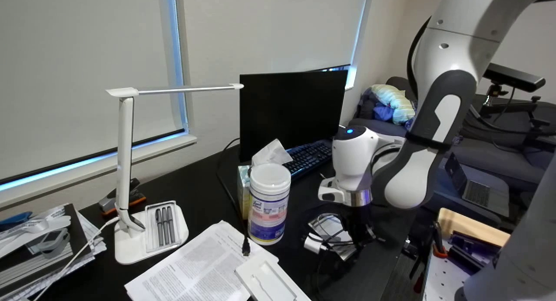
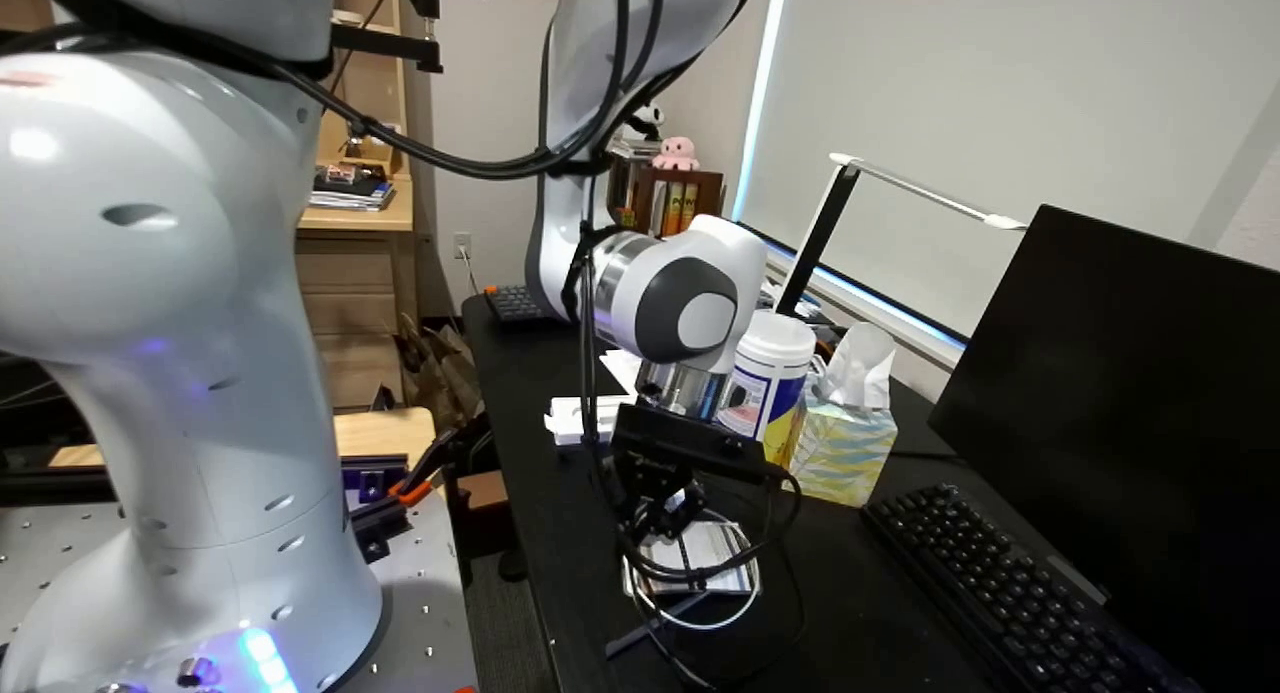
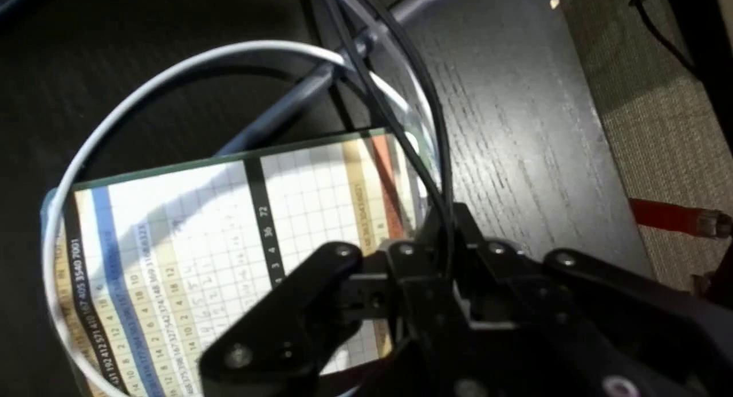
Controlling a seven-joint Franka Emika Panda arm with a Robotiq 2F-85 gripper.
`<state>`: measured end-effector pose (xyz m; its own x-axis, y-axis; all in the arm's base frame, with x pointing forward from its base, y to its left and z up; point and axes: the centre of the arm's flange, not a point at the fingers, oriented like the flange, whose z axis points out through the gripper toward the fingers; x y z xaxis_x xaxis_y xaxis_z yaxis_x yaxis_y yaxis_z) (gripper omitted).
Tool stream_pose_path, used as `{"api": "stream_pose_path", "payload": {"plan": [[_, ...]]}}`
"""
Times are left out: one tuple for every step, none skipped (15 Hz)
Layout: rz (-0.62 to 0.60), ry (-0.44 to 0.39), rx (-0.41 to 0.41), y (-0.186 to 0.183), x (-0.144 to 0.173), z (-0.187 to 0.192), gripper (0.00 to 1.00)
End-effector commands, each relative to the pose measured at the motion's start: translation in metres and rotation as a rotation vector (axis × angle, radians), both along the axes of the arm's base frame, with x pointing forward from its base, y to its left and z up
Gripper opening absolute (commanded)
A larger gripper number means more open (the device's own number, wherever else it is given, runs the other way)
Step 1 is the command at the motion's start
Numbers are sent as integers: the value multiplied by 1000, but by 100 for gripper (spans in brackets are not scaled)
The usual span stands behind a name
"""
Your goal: Put the charging cables to the right and the other objects to the left
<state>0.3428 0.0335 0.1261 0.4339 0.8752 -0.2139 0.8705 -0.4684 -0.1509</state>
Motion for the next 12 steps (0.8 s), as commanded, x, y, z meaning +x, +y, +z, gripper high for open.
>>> {"api": "stream_pose_path", "payload": {"plan": [[-30,5,36,-8,-24,56,5],[-45,10,42,-7,-21,65,5],[-60,19,44,-6,-18,72,5],[-75,16,49,-7,-17,81,5],[-90,15,59,-10,-20,92,5],[-112,3,65,-12,-18,104,5],[-146,-3,69,-16,-12,118,5],[-183,-9,75,-22,-7,131,5],[-213,-11,91,-29,-8,145,5],[-249,-24,106,-36,-10,158,5],[-285,-35,117,-45,-12,173,5],[-321,-59,130,-53,-13,188,5]]}}
